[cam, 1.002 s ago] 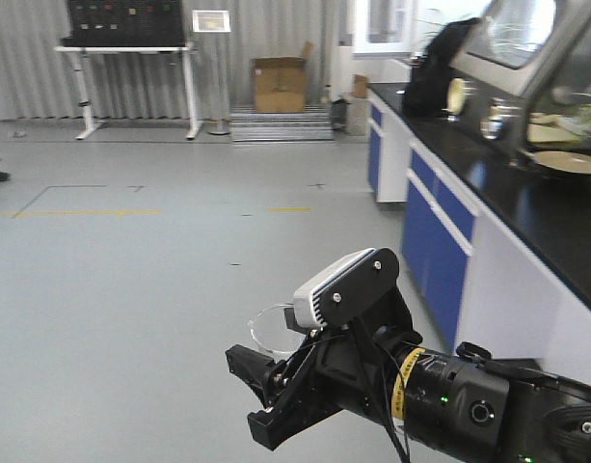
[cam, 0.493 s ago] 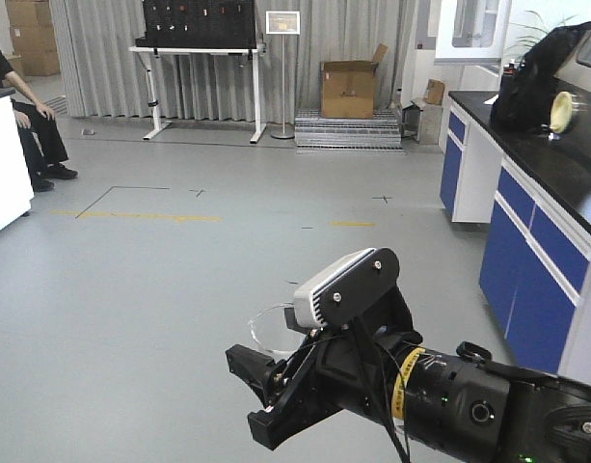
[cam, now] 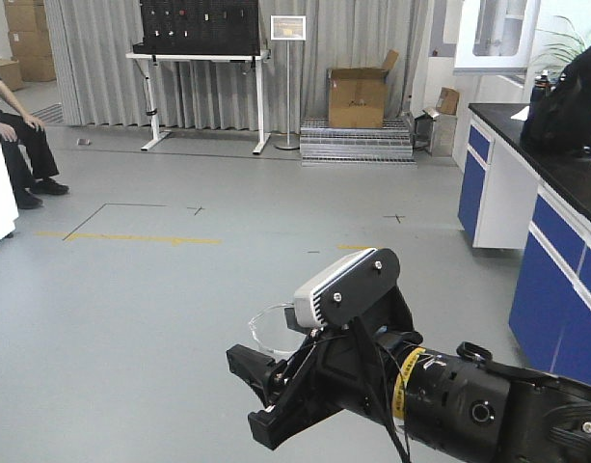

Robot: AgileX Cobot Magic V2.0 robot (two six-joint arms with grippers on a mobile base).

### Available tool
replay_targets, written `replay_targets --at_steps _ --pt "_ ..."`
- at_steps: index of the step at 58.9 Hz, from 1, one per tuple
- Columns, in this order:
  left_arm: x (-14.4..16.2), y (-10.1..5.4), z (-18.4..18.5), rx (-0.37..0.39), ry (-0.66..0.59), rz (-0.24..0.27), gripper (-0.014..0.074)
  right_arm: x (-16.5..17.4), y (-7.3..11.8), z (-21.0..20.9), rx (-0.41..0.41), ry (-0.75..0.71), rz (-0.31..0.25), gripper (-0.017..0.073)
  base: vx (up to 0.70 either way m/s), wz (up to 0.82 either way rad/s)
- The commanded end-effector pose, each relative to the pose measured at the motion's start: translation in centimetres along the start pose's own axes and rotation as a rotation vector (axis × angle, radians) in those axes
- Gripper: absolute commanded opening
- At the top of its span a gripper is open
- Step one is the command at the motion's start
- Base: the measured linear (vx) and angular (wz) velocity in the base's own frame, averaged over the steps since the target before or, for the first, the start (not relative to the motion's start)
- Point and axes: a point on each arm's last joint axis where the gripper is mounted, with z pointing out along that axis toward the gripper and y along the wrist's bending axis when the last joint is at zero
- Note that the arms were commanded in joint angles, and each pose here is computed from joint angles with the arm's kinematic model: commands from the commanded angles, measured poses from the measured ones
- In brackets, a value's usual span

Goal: Pick beaker and place in left cabinet
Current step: 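Drive away from the bench holding the beaker in the right gripper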

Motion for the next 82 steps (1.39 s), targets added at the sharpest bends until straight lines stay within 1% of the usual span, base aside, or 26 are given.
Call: replay_targets --at_steps 1,41,82 --pt "-0.26 0.00 -0.13 -0.007 -0.077 -0.006 0.0001 -2.54 0.02 -1.08 -0.015 -0.112 0.001 0.0179 0.61 0.00" --pt "-0.26 0.00 -0.13 -0.007 -0.077 -0.006 0.0001 -2.54 0.02 -1.08 -0.015 -0.112 0.001 0.0179 0.67 0.02" --pt "-0.26 0.00 -0.13 -0.007 -0.077 -0.006 0.0001 -2.55 0.03 -1.08 -0.016 -0.113 0.001 0.0179 0.73 -0.10"
